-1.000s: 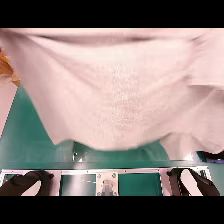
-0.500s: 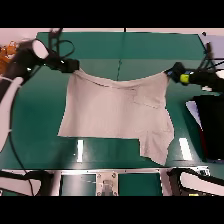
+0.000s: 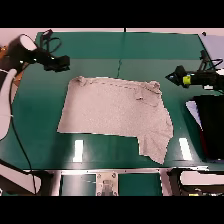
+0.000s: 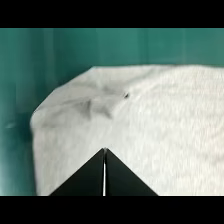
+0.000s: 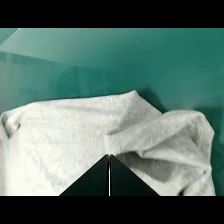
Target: Fold the shirts.
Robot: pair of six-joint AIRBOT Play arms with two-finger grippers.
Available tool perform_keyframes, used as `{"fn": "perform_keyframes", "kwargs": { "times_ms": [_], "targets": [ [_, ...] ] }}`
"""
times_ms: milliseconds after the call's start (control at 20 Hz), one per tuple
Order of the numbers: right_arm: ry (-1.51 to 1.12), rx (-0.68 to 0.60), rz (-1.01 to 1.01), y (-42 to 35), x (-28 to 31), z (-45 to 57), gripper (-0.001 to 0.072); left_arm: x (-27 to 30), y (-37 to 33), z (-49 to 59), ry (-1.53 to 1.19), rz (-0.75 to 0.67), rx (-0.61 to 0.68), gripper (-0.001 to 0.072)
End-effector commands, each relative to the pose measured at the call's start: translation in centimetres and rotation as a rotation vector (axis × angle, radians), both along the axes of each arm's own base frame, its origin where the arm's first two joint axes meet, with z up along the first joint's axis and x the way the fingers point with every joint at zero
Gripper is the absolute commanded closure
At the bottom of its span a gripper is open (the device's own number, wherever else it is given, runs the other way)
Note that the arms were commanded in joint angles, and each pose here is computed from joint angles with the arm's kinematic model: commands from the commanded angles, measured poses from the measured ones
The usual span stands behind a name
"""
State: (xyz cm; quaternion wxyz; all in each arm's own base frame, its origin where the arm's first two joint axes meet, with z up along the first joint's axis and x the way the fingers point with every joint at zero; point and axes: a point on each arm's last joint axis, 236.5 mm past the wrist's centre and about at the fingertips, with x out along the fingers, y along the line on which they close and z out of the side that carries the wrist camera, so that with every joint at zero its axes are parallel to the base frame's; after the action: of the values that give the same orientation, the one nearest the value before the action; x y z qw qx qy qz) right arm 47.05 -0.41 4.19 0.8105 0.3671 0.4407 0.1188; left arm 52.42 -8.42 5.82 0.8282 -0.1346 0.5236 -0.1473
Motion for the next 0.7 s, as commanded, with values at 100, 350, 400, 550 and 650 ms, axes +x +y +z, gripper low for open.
{"fn": "perform_keyframes", "kwargs": {
  "times_ms": [100, 350, 400, 550, 650],
  "targets": [
    [0.08, -0.033, 0.002, -1.7, -7.1, -0.2, 0.0698, -8.0, 3.0, 2.4, 0.19, -0.116, 0.031, 0.0689],
    [0.161, -0.062, -0.111, -2.5, -14.4, -3.4, 0.0698, -18.0, 5.5, -1.5, 0.321, -0.065, -0.047, 0.0689],
    [0.162, -0.061, -0.13, -2.5, -15.0, -3.9, 0.0698, -20.1, 6.8, -3.0, 0.36, -0.008, -0.094, 0.0689],
    [0.178, -0.048, -0.136, -1.8, -16.0, -4.9, 0.0697, -24.5, 10.0, -7.9, 0.469, 0.162, -0.253, 0.0687],
    [0.174, -0.042, -0.139, -1.7, -15.9, -4.8, 0.0698, -26.1, 10.8, -11.0, 0.506, 0.213, -0.288, 0.0548]
  ]
}}
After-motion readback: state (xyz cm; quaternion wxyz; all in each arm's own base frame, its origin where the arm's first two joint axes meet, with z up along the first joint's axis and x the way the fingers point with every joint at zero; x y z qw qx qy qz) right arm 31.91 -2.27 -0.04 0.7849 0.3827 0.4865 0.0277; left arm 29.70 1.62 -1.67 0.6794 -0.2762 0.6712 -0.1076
